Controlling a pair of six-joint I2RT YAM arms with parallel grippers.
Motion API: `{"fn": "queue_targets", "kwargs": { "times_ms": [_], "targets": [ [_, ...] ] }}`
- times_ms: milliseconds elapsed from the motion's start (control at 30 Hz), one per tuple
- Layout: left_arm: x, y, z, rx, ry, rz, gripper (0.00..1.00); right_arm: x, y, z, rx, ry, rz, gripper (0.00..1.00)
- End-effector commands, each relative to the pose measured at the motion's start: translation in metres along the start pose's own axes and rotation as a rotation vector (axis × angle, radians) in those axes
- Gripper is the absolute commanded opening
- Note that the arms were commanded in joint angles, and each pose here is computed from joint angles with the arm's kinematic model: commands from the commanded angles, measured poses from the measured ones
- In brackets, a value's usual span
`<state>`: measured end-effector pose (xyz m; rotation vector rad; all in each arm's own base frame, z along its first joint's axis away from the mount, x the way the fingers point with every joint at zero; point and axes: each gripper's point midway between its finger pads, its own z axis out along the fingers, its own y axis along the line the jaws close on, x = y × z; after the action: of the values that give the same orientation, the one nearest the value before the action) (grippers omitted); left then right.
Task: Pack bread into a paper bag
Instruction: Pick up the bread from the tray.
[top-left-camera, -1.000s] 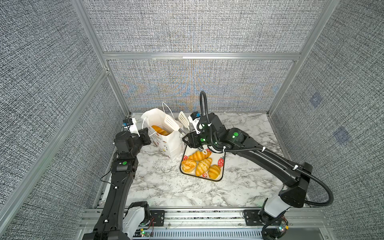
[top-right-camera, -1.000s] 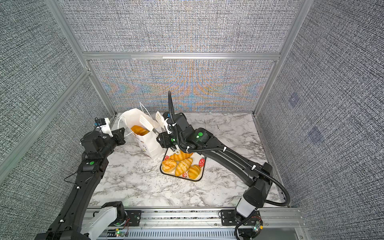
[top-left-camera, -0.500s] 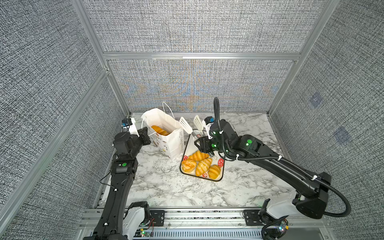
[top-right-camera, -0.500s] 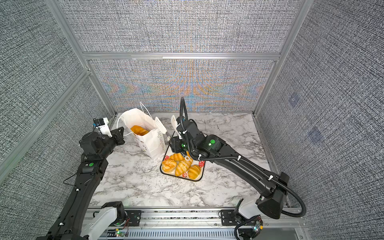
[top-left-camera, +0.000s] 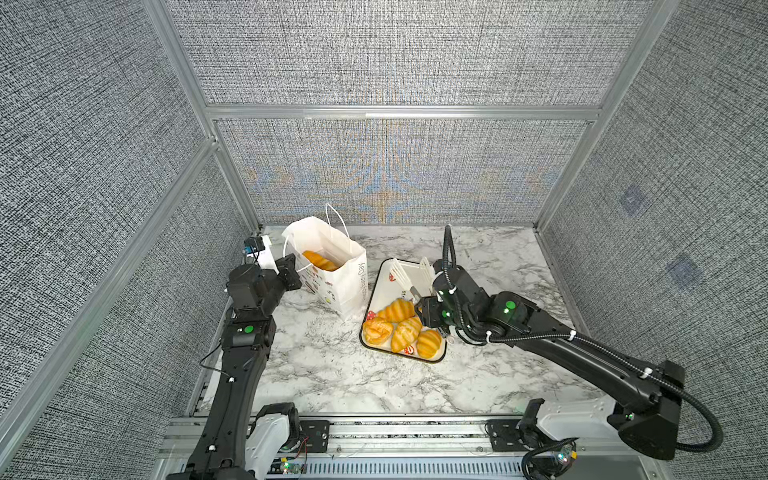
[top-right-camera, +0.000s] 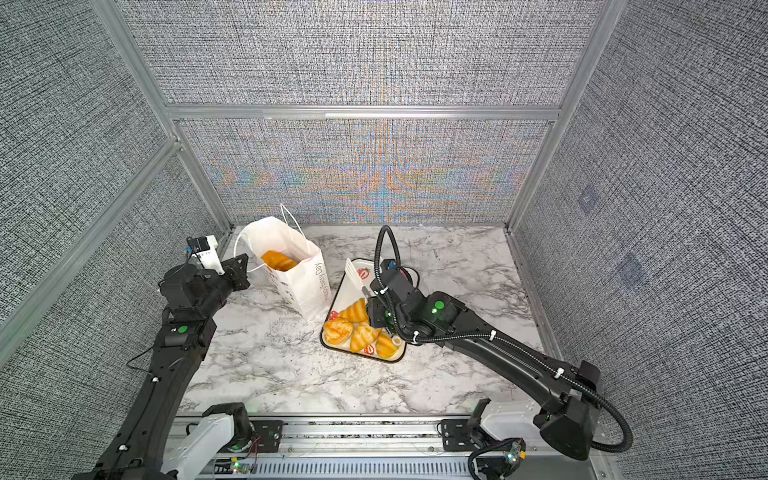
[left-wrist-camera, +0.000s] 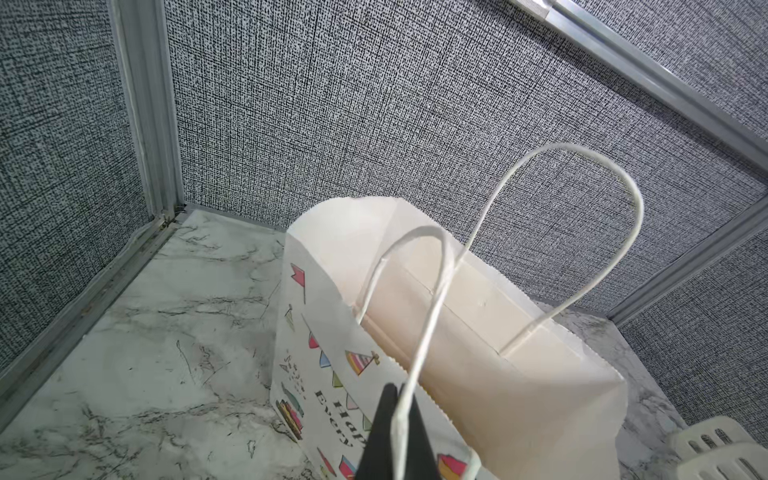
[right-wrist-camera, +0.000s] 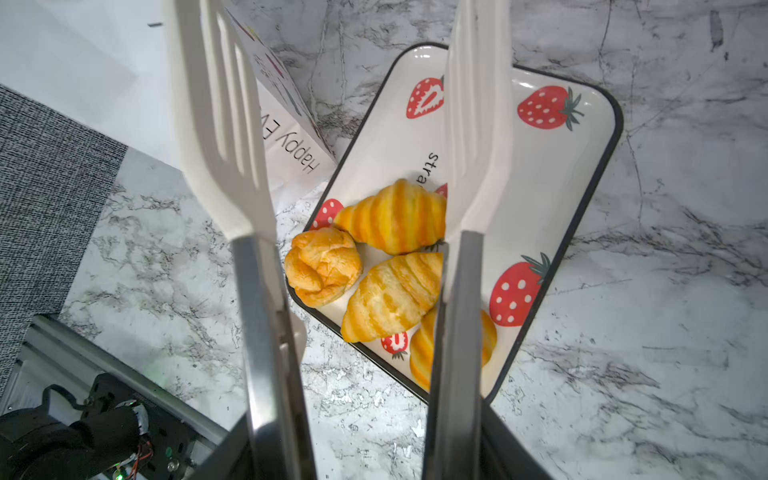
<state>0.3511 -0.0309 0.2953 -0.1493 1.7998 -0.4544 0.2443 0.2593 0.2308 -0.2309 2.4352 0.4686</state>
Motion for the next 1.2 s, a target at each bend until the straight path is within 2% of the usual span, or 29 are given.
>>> {"fn": "queue_targets", "kwargs": {
  "times_ms": [0, 467, 667, 1167],
  "targets": [
    [-0.003, -0.003, 0.003, 0.024, -0.003, 0.017, 0.0, 0.006, -0.008, 0.002, 0.022, 0.008, 0.032, 0.58],
    [-0.005, -0.005, 0.002, 0.036, 0.0, 0.02, 0.0, 0.071, -0.039, 0.019, 0.094, 0.211, 0.099, 0.58],
    [-0.005, -0.005, 0.001, 0.036, -0.001, 0.02, 0.0, 0.092, -0.048, 0.009, 0.085, 0.23, 0.158, 0.59],
    [-0.004, -0.004, 0.002, 0.034, 0.004, 0.02, 0.0, 0.142, -0.059, 0.005, 0.114, 0.36, 0.171, 0.59]
  ]
}}
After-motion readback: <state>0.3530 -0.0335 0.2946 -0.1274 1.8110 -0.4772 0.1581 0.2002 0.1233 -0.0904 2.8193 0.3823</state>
